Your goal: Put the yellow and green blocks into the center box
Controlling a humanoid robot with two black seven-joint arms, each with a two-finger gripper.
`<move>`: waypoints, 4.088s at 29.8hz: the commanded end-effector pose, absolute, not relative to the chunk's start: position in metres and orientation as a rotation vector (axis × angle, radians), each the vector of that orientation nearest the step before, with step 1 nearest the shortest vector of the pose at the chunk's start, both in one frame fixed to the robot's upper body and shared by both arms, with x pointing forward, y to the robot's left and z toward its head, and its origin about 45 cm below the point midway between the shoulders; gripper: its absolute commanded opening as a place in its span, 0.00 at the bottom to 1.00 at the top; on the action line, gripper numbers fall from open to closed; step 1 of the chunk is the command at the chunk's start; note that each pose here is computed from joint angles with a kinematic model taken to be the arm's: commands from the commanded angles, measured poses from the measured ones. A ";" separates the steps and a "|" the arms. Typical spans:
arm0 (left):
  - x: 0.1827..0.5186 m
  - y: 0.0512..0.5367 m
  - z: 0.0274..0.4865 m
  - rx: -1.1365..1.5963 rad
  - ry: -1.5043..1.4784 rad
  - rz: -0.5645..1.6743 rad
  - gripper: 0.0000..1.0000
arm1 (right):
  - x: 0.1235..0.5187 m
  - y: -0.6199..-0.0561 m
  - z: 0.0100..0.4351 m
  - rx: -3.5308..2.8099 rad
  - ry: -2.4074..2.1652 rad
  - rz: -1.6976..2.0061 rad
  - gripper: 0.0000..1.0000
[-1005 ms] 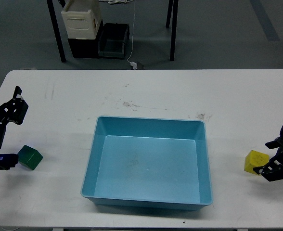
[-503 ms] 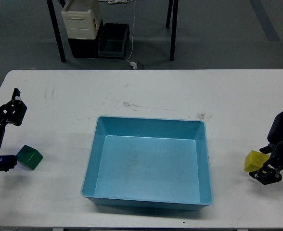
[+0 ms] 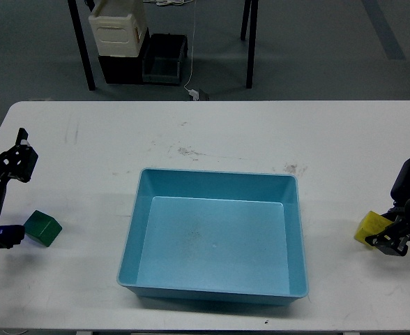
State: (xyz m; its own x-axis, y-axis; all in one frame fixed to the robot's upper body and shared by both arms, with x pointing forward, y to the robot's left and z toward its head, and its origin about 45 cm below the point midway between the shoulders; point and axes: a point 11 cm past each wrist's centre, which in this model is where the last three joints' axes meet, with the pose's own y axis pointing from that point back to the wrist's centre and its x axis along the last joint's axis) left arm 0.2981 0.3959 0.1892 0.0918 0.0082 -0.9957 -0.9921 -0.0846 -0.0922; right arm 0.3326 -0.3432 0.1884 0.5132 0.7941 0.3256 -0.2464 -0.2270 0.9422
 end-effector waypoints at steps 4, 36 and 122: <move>0.299 0.397 0.191 -1.312 1.090 1.201 1.00 | 0.390 -0.315 0.280 1.388 0.341 1.256 0.00; 0.321 0.405 0.213 -1.287 1.081 1.224 1.00 | 0.334 -0.109 0.259 1.467 0.921 1.465 0.07; 0.280 0.406 0.222 1.321 -0.872 -0.165 0.95 | 0.287 -0.344 0.240 2.354 -2.253 0.380 1.00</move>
State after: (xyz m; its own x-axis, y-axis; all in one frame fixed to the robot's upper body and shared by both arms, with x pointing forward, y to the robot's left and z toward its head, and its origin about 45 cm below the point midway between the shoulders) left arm 0.2854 0.4018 0.2338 0.6602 -0.5686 0.4908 -0.3886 0.3005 0.8710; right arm 0.2881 -0.3440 0.2412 0.0363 -0.9967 0.0727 -0.9638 -0.0541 -0.2611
